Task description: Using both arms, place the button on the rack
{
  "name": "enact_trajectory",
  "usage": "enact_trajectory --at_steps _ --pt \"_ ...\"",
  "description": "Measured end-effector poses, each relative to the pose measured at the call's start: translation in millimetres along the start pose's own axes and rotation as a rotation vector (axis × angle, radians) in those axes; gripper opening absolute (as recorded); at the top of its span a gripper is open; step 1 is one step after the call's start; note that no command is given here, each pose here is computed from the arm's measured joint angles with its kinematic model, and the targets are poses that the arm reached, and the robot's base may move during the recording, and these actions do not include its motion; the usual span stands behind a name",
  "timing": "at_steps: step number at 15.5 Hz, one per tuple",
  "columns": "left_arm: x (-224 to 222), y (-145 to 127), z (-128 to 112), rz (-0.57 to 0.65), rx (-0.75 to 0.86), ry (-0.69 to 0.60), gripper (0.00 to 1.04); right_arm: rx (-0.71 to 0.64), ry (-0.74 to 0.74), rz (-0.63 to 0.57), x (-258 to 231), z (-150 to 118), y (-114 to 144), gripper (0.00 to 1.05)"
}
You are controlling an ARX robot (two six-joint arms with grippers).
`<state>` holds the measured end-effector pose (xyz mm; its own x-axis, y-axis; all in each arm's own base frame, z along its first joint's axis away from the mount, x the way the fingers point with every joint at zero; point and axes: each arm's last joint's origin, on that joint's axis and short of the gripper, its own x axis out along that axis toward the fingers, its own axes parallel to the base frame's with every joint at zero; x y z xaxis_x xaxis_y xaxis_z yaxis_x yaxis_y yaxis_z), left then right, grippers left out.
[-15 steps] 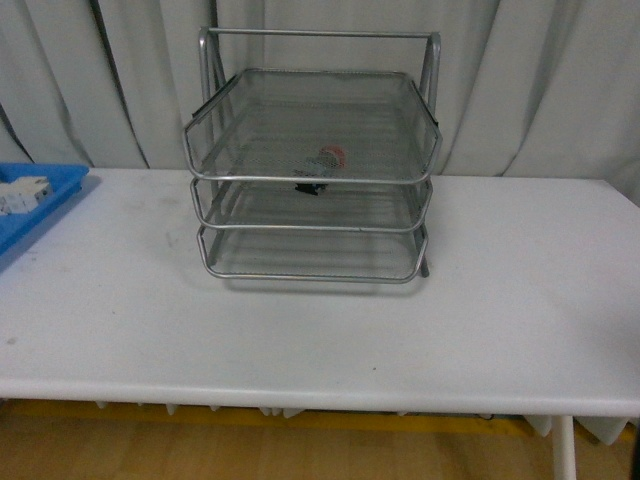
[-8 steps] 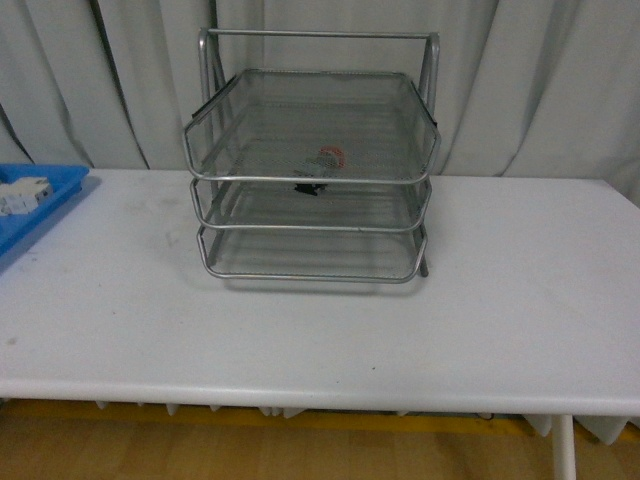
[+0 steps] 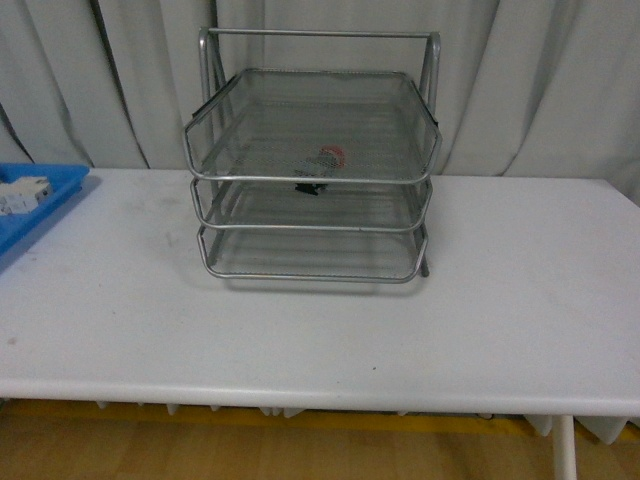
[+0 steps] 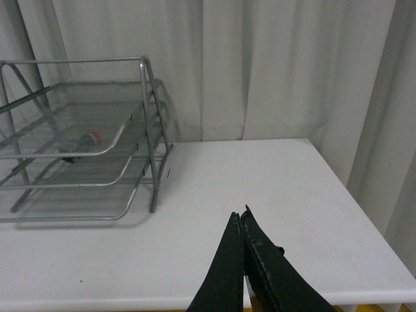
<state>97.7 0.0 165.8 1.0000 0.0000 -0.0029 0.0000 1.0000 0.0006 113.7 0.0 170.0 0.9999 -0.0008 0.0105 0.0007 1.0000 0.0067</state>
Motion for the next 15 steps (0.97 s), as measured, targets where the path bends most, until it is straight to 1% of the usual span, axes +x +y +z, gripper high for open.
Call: enact_trajectory --at_steps 4,6,7,9,13,14,15 --pt "0.0 0.0 0.0 0.0 0.0 0.0 0.98 0.0 -0.003 0.0 -5.8 0.0 0.0 0.02" --pt "0.0 0.0 0.0 0.001 0.0 0.0 0.98 0.0 0.04 0.0 -14.8 -5.8 0.0 0.02" --pt "0.0 0.0 -0.1 0.0 0.0 0.001 0.98 0.0 -0.014 0.001 -16.6 -1.0 0.0 0.02" --pt "0.0 0.0 0.0 0.001 0.0 0.0 0.98 0.0 0.013 0.0 -16.4 -3.7 0.0 0.02" --pt "0.0 0.0 0.0 0.0 0.0 0.0 0.98 0.0 0.006 0.0 -16.5 -3.0 0.0 0.02" --pt "0.0 0.0 0.0 0.0 0.0 0.0 0.98 -0.001 0.006 0.0 -16.5 -3.0 0.0 0.05" --pt "0.0 0.0 0.0 0.0 0.0 0.0 0.98 -0.001 0.006 0.0 -16.5 -3.0 0.0 0.14"
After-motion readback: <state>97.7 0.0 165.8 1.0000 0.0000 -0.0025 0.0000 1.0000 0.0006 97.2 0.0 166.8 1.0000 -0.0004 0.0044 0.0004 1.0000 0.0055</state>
